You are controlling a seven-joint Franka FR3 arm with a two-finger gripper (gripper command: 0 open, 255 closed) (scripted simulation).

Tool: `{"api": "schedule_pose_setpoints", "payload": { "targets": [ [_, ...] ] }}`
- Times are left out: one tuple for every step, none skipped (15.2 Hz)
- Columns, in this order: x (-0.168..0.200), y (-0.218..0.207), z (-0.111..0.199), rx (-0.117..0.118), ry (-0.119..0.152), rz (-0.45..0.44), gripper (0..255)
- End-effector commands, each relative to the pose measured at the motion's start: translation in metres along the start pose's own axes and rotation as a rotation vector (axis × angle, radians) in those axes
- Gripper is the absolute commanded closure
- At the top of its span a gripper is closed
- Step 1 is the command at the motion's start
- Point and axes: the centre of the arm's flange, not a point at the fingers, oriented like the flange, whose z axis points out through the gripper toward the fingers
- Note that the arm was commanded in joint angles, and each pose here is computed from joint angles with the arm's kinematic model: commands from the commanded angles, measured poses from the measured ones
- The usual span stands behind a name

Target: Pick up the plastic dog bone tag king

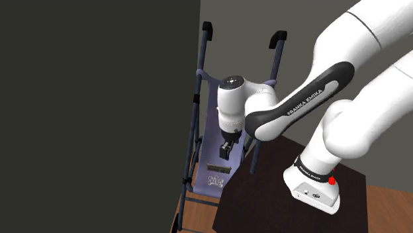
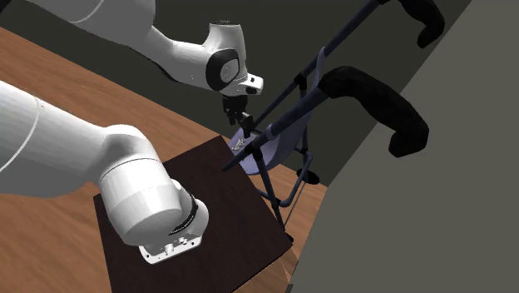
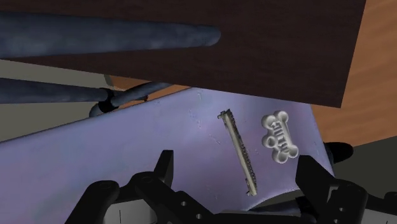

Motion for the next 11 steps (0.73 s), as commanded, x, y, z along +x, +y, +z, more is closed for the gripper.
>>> {"api": "schedule_pose_setpoints", "payload": {
  "targets": [
    [0.005,-0.016,0.021,-0.002,0.003,-0.002,0],
    [0.007,-0.023,0.032,-0.005,0.004,-0.003,0],
    [0.009,-0.031,0.043,-0.008,0.004,-0.005,0],
    [0.011,-0.039,0.054,-0.011,0.005,-0.006,0],
    [0.013,-0.046,0.064,-0.014,0.006,-0.007,0],
    [0.016,-0.054,0.075,-0.017,0.006,-0.009,0],
    [0.018,-0.061,0.086,-0.02,0.007,-0.01,0],
    [0.02,-0.069,0.097,-0.023,0.008,-0.011,0],
    [0.022,-0.076,0.108,-0.026,0.008,-0.012,0],
    [0.024,-0.083,0.119,-0.029,0.009,-0.014,0],
    [0.024,-0.084,0.12,-0.029,0.009,-0.014,0]
  ]
}}
